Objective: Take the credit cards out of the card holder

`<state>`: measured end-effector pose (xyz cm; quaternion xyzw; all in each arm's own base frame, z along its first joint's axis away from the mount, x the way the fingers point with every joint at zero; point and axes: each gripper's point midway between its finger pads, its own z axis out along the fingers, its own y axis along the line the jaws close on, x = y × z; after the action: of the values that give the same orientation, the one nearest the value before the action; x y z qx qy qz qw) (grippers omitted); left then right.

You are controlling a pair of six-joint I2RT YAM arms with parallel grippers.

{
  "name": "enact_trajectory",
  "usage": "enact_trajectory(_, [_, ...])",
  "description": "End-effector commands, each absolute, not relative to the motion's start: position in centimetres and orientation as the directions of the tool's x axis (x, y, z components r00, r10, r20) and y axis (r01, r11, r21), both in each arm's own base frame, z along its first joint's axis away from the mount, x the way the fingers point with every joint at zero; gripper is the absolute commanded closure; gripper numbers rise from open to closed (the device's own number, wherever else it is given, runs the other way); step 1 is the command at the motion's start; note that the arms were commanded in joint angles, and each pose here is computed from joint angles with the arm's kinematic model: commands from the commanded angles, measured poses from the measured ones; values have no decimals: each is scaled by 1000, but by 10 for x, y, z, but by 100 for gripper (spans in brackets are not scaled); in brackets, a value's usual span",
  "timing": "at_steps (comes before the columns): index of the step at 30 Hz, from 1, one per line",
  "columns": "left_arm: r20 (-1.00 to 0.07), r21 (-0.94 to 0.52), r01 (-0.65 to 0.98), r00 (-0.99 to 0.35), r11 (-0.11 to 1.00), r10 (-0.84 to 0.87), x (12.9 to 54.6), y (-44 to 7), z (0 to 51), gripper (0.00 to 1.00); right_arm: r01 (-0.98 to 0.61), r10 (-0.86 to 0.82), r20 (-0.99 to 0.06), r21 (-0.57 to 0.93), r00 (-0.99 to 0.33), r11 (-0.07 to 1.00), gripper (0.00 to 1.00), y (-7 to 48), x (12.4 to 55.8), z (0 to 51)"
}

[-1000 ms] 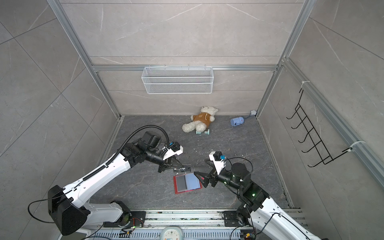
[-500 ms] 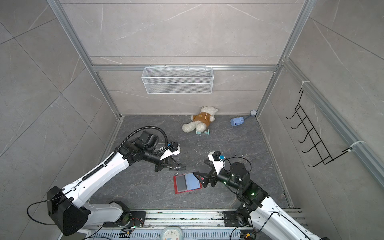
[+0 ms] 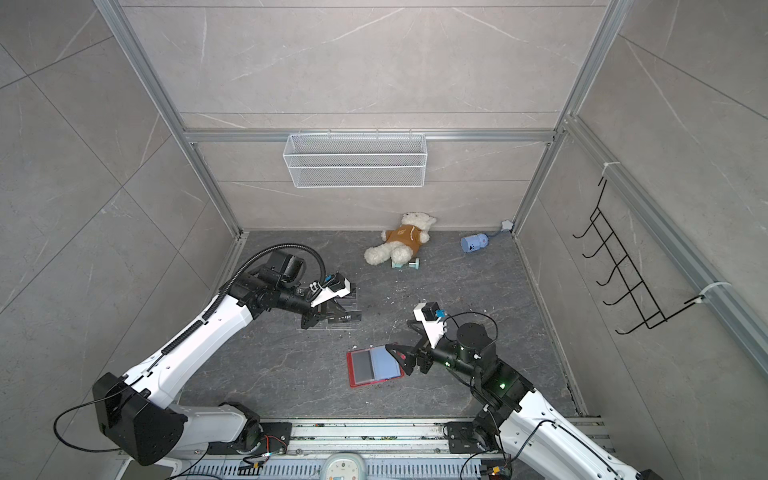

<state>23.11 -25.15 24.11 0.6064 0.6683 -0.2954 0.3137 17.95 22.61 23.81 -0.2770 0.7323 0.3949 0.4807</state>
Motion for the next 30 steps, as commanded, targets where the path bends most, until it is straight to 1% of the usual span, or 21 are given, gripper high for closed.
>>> enact_trajectory(1, [-782,24,996,-34,85,623,246,-249,247,100,-797,-6,-930,312,-368,518,0,229,180,253])
enact_trajectory(11, [-787,17,989,-77,145,612,290,-236,235,100,-805,-33,-921,320,-387,499,0,237,182,248])
enact_trajectory(20, [-794,-4,984,-111,177,598,321,-225,224,100,-809,-59,-910,334,-411,484,0,249,189,238])
enact_trajectory(30, [-799,-6,987,-103,162,593,345,-226,218,100,-815,-97,-899,335,-426,473,0,259,196,231])
